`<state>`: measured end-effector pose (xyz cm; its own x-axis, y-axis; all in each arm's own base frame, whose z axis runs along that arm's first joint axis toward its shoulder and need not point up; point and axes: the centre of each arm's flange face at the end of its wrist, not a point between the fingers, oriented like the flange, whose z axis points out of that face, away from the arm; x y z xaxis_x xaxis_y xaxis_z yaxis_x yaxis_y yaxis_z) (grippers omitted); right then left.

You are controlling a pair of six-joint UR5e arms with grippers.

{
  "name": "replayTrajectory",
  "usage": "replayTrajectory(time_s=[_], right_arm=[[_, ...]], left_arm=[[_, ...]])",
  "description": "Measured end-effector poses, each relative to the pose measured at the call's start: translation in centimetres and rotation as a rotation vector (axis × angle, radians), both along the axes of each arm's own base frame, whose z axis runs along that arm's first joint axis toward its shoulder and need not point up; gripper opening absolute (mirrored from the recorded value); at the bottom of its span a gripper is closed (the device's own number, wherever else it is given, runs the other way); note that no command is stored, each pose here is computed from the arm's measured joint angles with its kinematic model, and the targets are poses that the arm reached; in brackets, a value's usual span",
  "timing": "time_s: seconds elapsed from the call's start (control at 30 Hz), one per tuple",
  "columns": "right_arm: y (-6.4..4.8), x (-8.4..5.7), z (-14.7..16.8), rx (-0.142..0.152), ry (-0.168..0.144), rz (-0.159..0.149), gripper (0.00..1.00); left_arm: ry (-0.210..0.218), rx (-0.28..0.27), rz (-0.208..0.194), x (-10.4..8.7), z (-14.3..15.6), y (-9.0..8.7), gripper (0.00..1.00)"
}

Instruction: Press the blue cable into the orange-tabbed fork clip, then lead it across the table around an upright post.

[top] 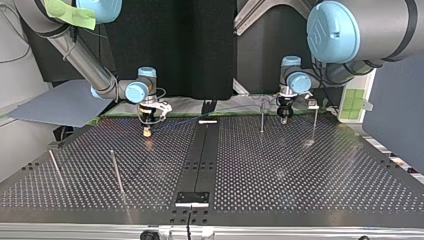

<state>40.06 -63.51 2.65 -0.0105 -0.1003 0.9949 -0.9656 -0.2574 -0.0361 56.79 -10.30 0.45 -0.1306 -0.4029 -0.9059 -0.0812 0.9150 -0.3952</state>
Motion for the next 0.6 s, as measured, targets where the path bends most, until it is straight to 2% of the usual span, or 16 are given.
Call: replayTrajectory(time_s=[0.03,0.07,0.1,0.13,0.33,0.6], right_arm=[[0.0,0.0,0.0,0.000,0.000,0.001,0.00],[0.1,0.1,0.0,0.001,0.000,0.003,0.00],[0.1,0.2,0.0,0.001,-0.001,0.004,0.00],[0.1,0.2,0.0,0.001,-0.001,0.005,0.00],[0.3,0.5,0.0,0.003,-0.005,0.016,0.00],[0.4,0.6,0.0,0.003,-0.006,0.018,0.00]], left_arm=[[0.006,0.008,0.003,-0.1,0.0,0.0,0.57],[0.016,0.019,0.008,-0.2,-0.1,0.0,0.70],[0.023,0.027,0.011,-0.3,-0.2,0.1,0.70],[0.031,0.036,0.016,-0.4,-0.3,0.1,0.80],[0.087,0.090,0.037,-1.3,-0.7,-0.1,0.82],[0.208,0.147,-0.017,-4.8,-2.2,-0.7,0.82]])
